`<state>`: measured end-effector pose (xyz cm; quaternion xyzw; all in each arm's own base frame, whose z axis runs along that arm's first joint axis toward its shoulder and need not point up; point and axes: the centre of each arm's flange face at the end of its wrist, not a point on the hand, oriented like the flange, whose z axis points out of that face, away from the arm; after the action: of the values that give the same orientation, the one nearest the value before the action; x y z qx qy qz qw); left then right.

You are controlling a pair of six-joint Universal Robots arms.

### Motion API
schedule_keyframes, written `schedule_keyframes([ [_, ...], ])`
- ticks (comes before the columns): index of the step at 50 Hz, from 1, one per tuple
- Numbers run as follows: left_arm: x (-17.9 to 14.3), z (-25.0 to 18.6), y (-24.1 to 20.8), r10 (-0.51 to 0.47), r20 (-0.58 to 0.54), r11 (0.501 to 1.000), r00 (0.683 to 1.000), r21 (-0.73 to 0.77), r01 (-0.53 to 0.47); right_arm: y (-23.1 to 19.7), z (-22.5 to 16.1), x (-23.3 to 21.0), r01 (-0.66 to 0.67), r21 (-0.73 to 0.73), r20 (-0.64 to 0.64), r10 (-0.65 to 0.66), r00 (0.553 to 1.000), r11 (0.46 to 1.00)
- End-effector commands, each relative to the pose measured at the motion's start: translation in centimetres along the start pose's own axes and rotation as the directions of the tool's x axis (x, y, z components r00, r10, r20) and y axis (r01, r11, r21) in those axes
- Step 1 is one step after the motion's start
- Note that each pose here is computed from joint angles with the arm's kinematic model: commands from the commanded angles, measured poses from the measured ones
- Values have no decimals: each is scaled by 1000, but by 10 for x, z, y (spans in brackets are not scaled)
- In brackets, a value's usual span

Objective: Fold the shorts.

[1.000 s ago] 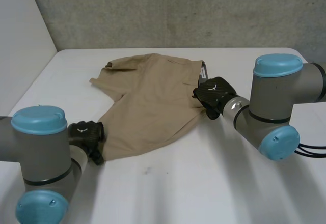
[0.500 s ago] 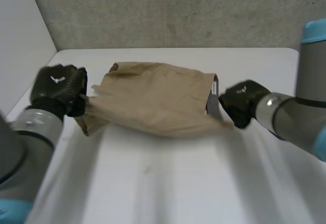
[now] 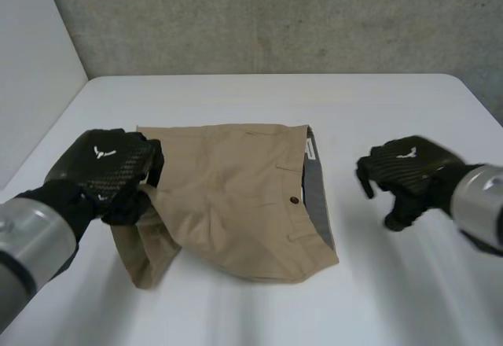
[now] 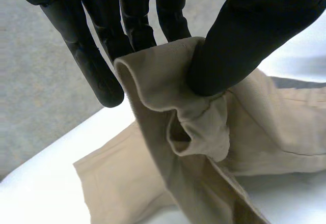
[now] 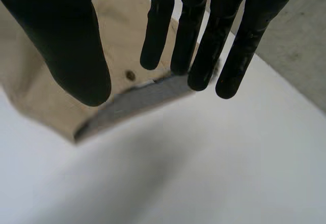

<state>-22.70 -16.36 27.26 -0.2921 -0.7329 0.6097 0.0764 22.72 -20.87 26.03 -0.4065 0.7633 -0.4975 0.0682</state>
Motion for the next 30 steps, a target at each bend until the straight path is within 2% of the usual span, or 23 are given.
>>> schedule_keyframes([
  [1, -13, 24, -5, -3, 95, 998, 995, 68, -4, 39, 28, -51, -94, 97, 105, 84, 991, 991],
  [8, -24, 43, -10, -11, 136, 996, 991, 92, -1, 76, 58, -73, -87, 59, 140, 78, 987, 994],
  [12, -24, 54, -5, -12, 129, 998, 992, 69, 3, 81, 64, -81, -73, 61, 154, 63, 986, 995],
  [16, -24, 61, -1, -12, 126, 999, 992, 51, 6, 85, 70, -82, -68, 71, 136, 58, 989, 995],
  [24, -27, 70, 2, -15, 142, 999, 990, 37, 10, 87, 84, -74, -54, 108, 23, 52, 998, 993],
  [30, -33, 73, 0, -23, 164, 999, 986, 42, 17, 89, 90, -79, -49, 99, 28, 46, 999, 994],
])
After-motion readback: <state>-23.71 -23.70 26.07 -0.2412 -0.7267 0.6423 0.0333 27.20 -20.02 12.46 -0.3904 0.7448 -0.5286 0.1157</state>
